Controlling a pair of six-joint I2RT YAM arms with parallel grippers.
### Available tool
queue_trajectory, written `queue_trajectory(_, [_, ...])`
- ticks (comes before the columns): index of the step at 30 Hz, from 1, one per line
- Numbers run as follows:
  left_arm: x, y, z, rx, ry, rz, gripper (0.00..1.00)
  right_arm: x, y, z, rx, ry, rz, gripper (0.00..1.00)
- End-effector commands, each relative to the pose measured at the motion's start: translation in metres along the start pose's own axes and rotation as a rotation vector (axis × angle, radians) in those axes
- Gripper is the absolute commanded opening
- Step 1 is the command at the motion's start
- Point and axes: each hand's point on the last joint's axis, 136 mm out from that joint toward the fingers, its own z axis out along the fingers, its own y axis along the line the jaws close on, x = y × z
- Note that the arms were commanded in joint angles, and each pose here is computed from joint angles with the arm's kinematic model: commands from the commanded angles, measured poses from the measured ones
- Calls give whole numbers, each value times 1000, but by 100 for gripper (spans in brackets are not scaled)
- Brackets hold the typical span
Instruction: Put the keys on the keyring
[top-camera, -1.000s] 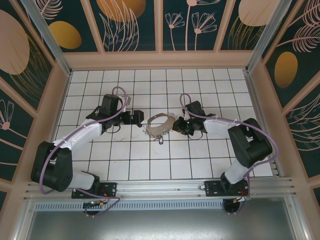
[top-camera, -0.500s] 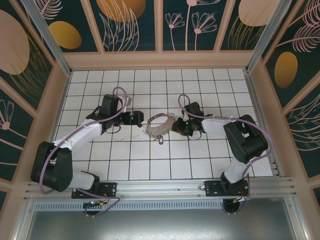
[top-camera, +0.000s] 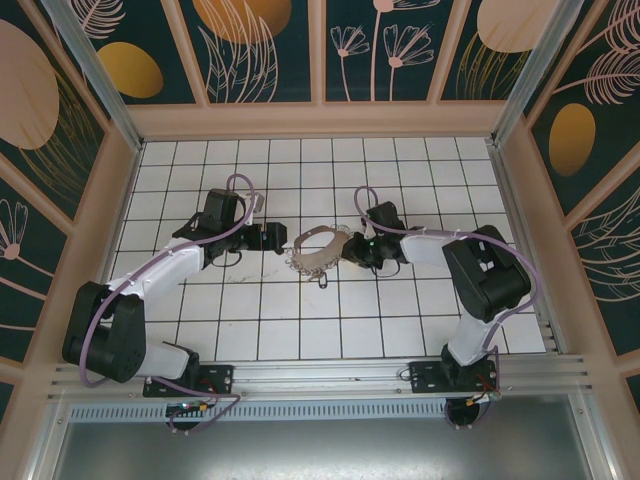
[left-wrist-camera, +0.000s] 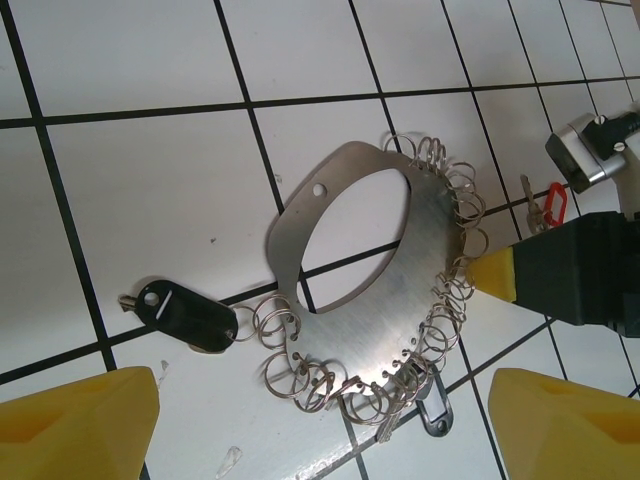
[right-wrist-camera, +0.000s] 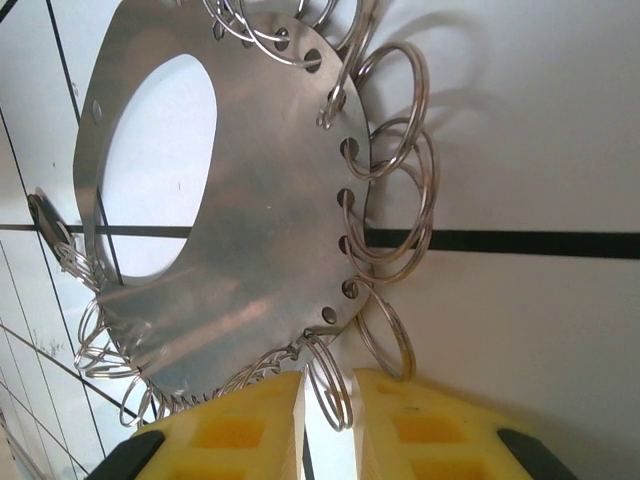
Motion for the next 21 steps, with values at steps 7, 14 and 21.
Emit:
queue_trajectory(7, [-2,-5,1,25,-8,33,83,-12,11,4,-2,-33,-40,8])
queue_trajectory(14, [-7,-12,-4,50,-36,50,80,-20,20,-8,12,-82,-126,0])
queue_trajectory(21, [-25,-39,-24,159,-136,96,77,-23,37,-21,24,-96,-255,0])
